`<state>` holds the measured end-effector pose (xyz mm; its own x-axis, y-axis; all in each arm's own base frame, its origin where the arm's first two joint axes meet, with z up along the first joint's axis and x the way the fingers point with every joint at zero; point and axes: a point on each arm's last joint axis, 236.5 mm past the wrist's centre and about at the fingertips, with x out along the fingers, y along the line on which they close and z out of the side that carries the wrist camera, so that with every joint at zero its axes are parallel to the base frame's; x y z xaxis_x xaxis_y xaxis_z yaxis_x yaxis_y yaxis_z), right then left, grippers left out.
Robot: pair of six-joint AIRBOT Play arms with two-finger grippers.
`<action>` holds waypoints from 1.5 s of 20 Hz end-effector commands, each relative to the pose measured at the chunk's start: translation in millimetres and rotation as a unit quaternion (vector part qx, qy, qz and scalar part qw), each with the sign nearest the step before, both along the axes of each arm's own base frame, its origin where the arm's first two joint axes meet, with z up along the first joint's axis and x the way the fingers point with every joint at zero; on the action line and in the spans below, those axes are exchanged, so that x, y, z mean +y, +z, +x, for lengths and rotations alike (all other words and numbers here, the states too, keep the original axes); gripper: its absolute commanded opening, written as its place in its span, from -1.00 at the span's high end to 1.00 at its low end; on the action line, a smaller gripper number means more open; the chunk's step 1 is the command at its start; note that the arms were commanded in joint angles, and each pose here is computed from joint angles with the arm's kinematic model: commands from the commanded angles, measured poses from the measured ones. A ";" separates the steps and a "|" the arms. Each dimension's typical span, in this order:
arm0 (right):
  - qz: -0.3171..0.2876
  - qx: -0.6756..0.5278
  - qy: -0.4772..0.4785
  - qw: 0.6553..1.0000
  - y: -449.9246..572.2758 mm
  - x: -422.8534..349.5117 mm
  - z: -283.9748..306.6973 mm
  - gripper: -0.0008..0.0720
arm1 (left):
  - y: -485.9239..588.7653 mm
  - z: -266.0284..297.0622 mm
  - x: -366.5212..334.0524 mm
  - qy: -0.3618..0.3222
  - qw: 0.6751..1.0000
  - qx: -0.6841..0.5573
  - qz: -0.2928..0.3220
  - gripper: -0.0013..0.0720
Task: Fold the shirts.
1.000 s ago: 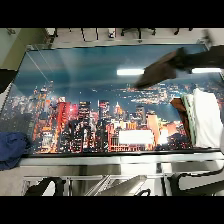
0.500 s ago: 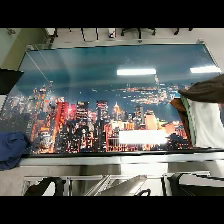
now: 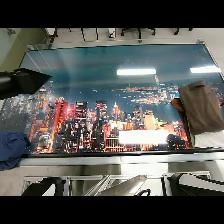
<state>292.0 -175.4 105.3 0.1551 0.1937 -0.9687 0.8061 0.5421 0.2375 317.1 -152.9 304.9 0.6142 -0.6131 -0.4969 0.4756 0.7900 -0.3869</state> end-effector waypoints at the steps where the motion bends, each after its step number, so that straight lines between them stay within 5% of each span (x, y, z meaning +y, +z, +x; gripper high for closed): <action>1: 0.008 0.015 -0.008 1.000 0.1 3.6 -7.2 -0.48 | -17.3 3.1 -24.4 -0.037 0.999 0.026 0.003 0.90; 2: 0.011 0.005 -0.005 1.000 3.1 5.3 -3.4 -0.46 | -20.6 4.1 -27.6 -0.041 0.999 0.031 0.003 0.90; 5: 0.051 -0.087 0.041 0.994 22.1 30.6 33.1 0.72 | -29.3 9.8 -31.0 -0.045 0.998 0.044 0.004 0.90; 7: 0.057 -0.150 0.095 0.982 36.9 53.7 58.4 0.89 | -34.6 13.8 -31.5 -0.045 0.998 0.051 0.005 0.90; 12: -0.027 -0.251 0.261 0.932 54.6 145.2 89.2 0.89 | -59.5 8.3 -46.7 -0.041 0.996 0.079 -0.013 0.90; 18: 0.000 -0.286 0.393 0.874 -8.1 287.6 15.0 0.89 | -161.0 -68.6 -97.7 -0.072 0.984 0.157 -0.036 0.90; 30: 0.032 -0.266 0.432 0.861 -38.8 322.3 -25.9 0.89 | -201.9 -97.5 -109.1 -0.071 0.978 0.192 -0.045 0.90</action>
